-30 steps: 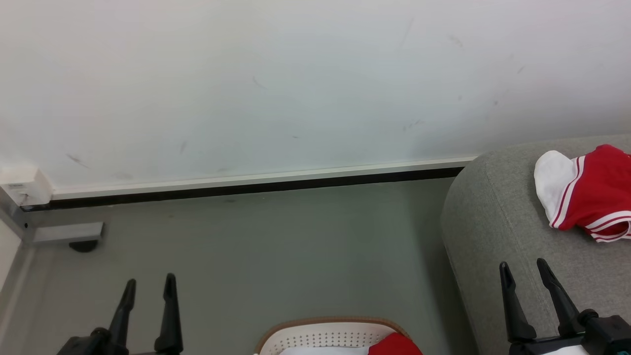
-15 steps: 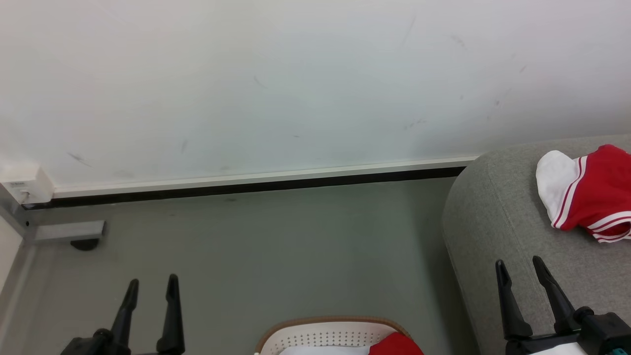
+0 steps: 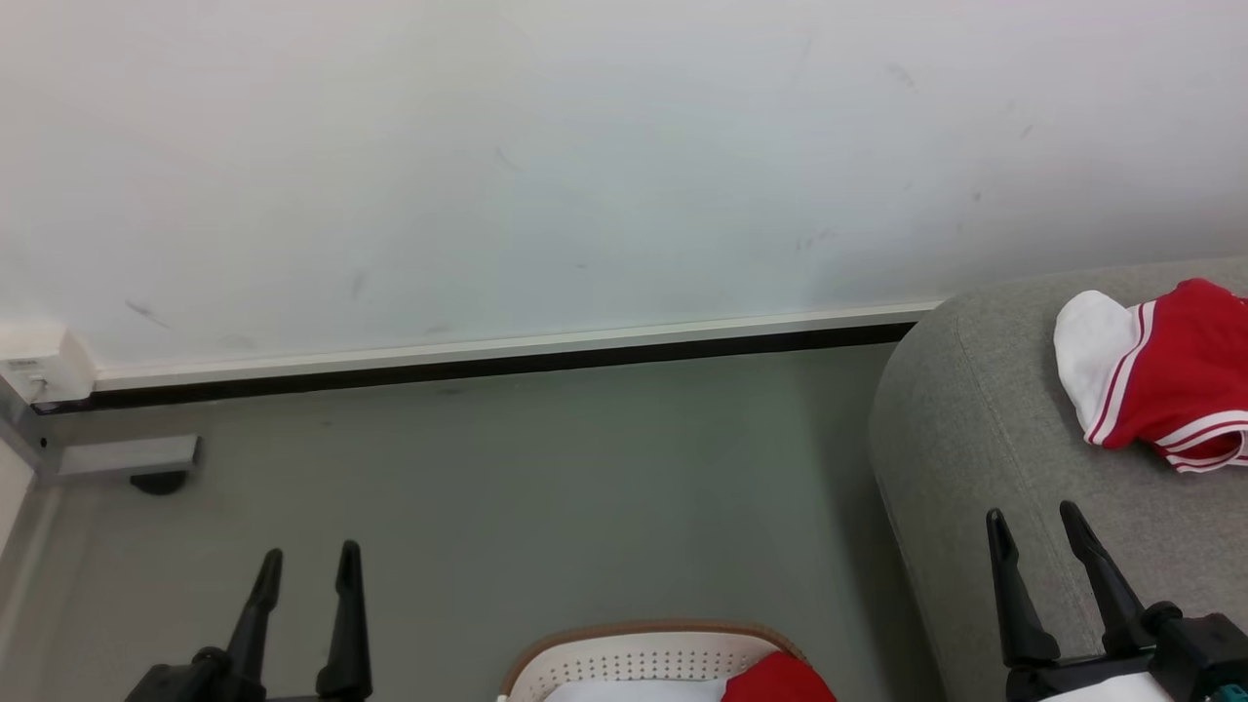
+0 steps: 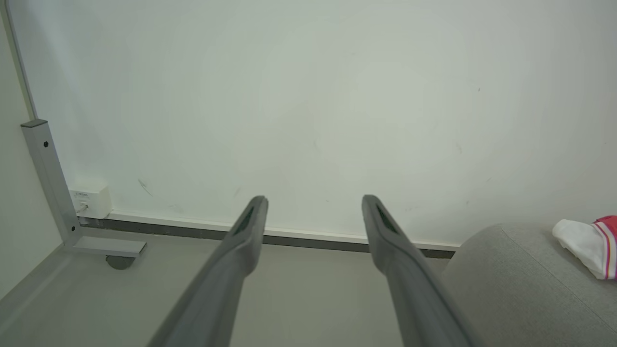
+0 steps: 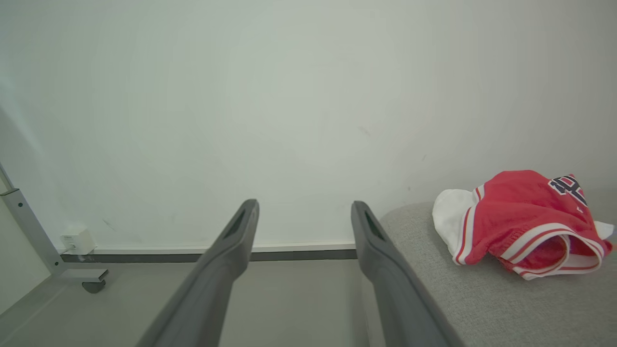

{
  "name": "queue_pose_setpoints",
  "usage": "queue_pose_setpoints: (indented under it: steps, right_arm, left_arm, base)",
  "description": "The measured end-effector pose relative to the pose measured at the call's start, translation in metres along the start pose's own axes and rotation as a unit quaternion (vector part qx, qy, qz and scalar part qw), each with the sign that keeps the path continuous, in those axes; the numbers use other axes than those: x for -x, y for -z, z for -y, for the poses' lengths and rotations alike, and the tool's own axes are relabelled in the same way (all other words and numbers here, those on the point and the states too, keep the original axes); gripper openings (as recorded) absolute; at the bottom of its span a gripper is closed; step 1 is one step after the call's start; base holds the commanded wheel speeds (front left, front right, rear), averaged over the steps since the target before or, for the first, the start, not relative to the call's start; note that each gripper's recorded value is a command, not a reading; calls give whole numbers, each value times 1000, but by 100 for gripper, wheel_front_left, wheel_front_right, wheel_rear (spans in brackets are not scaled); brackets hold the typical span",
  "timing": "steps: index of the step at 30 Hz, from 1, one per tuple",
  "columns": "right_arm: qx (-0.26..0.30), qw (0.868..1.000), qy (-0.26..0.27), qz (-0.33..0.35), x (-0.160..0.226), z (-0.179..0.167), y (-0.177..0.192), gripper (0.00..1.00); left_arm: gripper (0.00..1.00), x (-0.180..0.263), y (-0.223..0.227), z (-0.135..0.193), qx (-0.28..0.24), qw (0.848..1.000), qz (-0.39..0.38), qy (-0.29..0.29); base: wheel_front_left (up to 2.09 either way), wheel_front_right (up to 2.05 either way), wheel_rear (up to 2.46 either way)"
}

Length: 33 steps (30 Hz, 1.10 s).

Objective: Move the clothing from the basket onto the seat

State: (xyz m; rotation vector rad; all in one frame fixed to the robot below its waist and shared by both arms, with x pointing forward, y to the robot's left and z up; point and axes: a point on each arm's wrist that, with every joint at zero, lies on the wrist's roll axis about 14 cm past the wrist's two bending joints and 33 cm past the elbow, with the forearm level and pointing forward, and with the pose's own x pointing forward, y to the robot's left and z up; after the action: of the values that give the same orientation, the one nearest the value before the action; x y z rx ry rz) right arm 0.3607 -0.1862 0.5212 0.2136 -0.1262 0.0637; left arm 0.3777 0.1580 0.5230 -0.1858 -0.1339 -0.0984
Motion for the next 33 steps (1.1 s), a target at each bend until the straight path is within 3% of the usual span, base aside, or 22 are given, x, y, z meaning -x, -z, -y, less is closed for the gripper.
queue_pose_setpoints:
  steps: [24, 29, 33]
  right_arm:
    - [25, 996, 90, -2, -2, 58, -1, 100]
    - [31, 994, 108, -7, -8, 70, 3, 100]
    - [43, 991, 127, 1, -16, 84, -2, 100]
  left_arm:
    - [100, -59, 54, 78, 23, 990, -53, 131]
    - [100, -67, 87, 101, 33, 980, -94, 172]
    - [100, -69, 122, 125, 34, 963, -152, 218]
  base:
    - [0, 0, 0]
    - [0, 0, 0]
    - [0, 0, 0]
